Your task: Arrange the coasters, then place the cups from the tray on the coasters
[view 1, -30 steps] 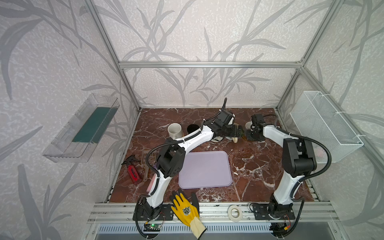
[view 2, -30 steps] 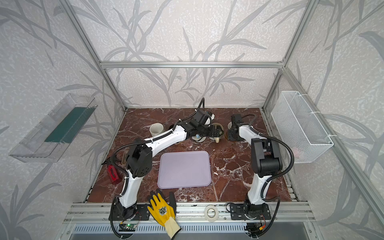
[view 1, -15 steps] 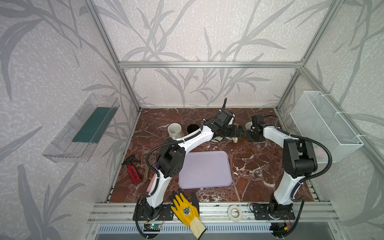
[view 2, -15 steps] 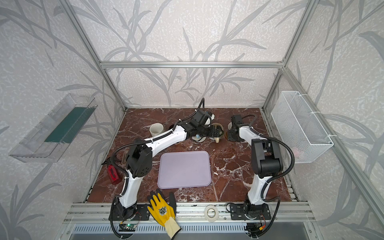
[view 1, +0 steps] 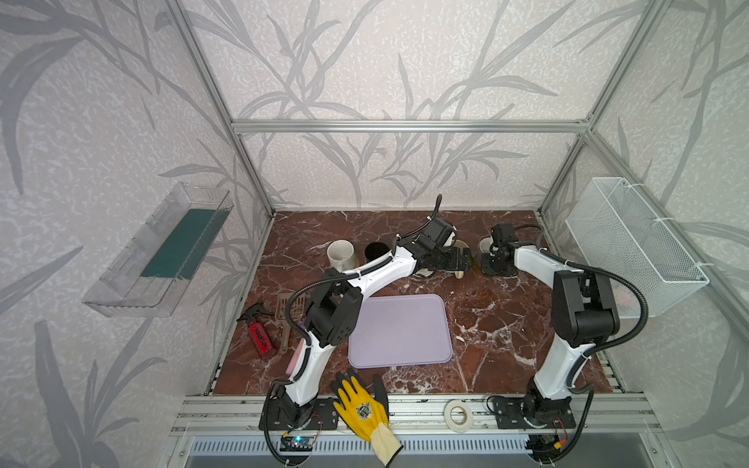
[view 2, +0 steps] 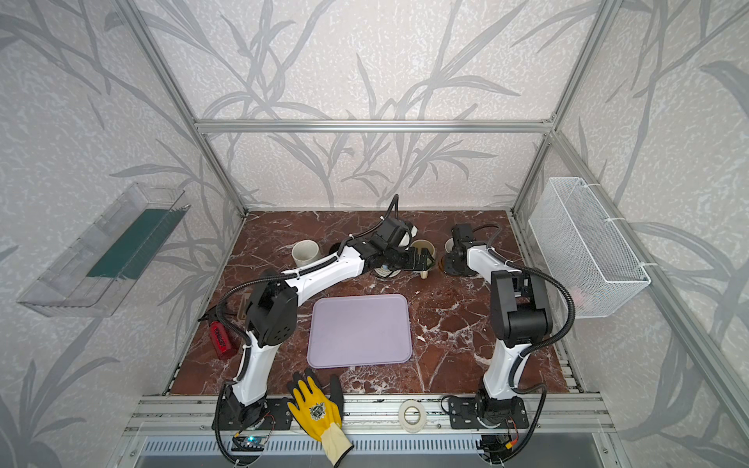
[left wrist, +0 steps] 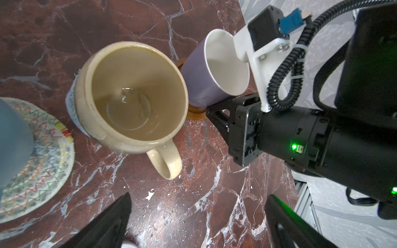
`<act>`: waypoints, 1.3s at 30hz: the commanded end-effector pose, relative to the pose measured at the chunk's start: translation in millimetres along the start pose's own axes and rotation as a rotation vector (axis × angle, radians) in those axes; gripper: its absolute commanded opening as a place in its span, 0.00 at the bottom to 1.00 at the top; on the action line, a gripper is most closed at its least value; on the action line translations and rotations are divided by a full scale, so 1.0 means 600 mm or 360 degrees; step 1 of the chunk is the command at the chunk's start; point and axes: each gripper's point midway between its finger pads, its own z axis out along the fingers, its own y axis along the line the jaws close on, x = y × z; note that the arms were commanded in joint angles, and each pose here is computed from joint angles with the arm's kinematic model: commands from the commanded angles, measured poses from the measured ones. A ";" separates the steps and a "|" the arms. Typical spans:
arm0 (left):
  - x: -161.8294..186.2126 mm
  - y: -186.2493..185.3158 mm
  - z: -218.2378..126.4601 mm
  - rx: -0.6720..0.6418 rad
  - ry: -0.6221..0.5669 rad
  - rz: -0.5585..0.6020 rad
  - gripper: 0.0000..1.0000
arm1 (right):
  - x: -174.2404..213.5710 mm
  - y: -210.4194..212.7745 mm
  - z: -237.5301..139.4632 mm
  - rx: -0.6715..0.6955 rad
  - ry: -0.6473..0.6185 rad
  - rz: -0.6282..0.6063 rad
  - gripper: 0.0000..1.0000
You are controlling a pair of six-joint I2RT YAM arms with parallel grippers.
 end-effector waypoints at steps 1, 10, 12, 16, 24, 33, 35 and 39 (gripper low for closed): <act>-0.018 -0.026 -0.030 0.0044 -0.0072 0.0044 0.99 | 0.006 -0.006 -0.012 0.0002 0.0016 0.0017 0.18; -0.019 -0.028 -0.034 0.0048 -0.0077 0.0048 0.99 | 0.008 -0.011 -0.009 0.0025 0.0032 0.0021 0.22; -0.019 -0.027 -0.034 0.0046 -0.0076 0.0048 0.99 | 0.008 -0.011 -0.008 0.0025 0.0036 0.0020 0.23; -0.020 -0.029 -0.036 0.0050 -0.0081 0.0046 0.99 | 0.008 -0.010 -0.010 0.0019 0.0031 0.0020 0.27; -0.026 -0.042 -0.051 0.0085 -0.0109 0.0043 0.99 | 0.003 -0.013 -0.036 0.0016 -0.0013 0.0029 0.74; -0.011 -0.045 -0.100 0.0072 -0.0159 0.0045 0.99 | 0.009 -0.008 -0.114 -0.0078 -0.0153 0.0075 0.99; -0.001 -0.041 -0.112 0.0056 -0.0166 0.0046 0.99 | 0.018 -0.003 -0.126 -0.0118 -0.0166 0.0071 0.99; 0.019 -0.022 -0.146 -0.0008 -0.0197 0.0050 0.99 | 0.038 0.006 -0.148 -0.0165 -0.0181 0.0042 0.99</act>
